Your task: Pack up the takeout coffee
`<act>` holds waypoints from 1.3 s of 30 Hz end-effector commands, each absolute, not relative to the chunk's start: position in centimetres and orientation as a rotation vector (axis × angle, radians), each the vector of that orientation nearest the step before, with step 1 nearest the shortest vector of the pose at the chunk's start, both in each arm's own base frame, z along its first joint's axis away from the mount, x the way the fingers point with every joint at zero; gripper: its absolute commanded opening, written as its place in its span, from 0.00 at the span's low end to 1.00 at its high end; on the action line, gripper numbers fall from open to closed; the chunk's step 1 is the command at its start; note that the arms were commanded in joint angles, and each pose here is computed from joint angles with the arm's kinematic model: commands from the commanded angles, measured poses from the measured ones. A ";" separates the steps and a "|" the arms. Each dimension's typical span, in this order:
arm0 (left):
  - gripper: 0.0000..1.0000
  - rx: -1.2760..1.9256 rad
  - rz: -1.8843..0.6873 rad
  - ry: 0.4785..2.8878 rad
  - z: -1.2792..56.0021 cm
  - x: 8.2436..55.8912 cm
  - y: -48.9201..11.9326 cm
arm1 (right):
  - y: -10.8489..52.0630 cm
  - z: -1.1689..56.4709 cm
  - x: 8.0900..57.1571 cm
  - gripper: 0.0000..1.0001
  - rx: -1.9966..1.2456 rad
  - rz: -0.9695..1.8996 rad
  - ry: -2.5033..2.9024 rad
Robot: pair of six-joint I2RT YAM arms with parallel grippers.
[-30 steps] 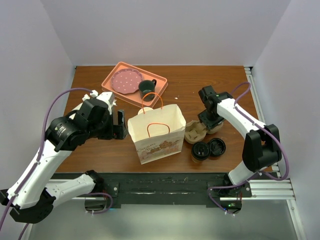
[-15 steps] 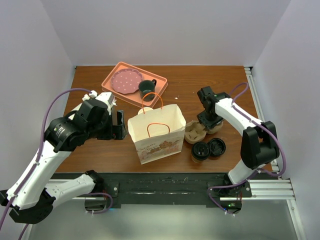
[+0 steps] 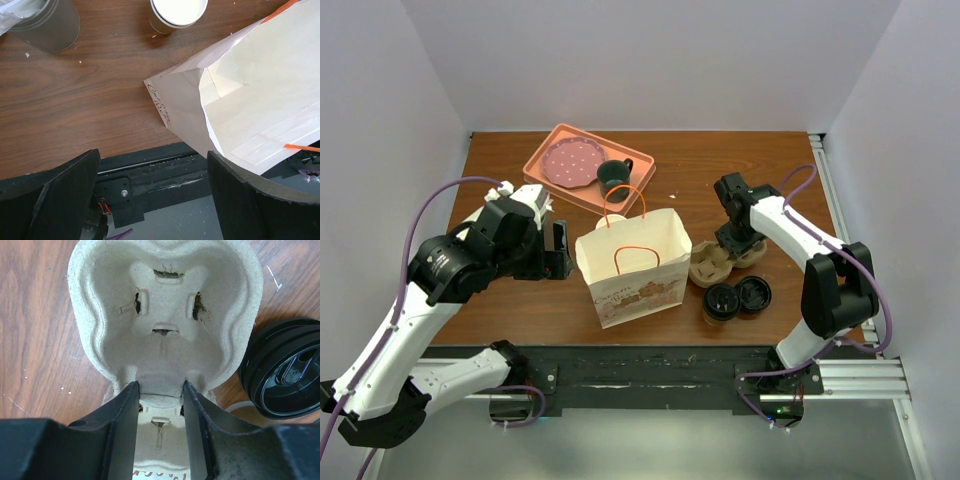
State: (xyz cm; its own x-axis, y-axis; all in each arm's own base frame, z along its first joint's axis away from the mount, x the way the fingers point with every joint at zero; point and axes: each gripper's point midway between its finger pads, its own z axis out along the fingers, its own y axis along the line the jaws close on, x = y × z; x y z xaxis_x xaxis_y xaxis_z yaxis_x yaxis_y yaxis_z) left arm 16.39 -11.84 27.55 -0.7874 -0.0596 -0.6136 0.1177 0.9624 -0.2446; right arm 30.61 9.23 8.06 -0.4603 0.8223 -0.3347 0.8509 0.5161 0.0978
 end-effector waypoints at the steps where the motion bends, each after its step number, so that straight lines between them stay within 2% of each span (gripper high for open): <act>1: 0.93 0.033 -0.364 2.405 28.7 16.8 -11.6 | 8.2 8.8 31.6 0.34 1.373 -0.167 2.352; 4: 0.93 0.030 -0.365 2.402 28.7 16.9 -11.7 | 8.1 9.6 31.8 0.31 1.354 -0.167 2.343; 11: 0.94 0.037 -0.369 2.399 28.5 17.2 -12.0 | 7.9 11.1 32.2 0.30 1.350 -0.158 2.323; 21: 0.94 0.047 -0.376 2.399 28.3 17.3 -12.2 | 8.2 10.4 32.1 0.33 1.355 -0.169 2.348; 24: 0.94 0.048 -0.377 2.396 28.5 17.4 -12.2 | 8.4 10.0 32.4 0.29 1.348 -0.162 2.355; 27: 0.94 0.051 -0.371 2.396 28.6 17.4 -12.2 | 8.6 10.0 32.6 0.32 1.336 -0.163 2.366; 28: 0.94 0.046 -0.369 2.397 28.6 17.4 -12.1 | 8.5 10.0 32.6 0.36 1.335 -0.169 2.370; 30: 0.94 0.043 -0.370 2.394 28.6 17.4 -12.1 | 8.6 10.1 32.7 0.39 1.331 -0.173 2.379; 35: 0.94 0.047 -0.372 2.391 28.7 17.4 -12.1 | 8.7 10.0 32.7 0.29 1.327 -0.165 2.384; 37: 0.94 0.043 -0.368 2.390 28.8 17.4 -12.0 | 8.7 10.1 32.7 0.28 1.326 -0.164 2.383; 39: 0.94 0.044 -0.368 2.391 28.7 17.3 -12.0 | 8.8 10.1 32.6 0.36 1.322 -0.168 2.393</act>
State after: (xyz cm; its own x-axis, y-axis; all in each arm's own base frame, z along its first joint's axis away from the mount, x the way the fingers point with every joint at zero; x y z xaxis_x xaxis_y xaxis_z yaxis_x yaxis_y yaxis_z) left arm 16.70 -12.02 27.69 -0.7810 -0.0639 -0.6213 0.1191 0.9613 -0.2486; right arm 31.67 8.92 8.37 -0.4934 0.7901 -0.3637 0.8356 0.5467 0.0540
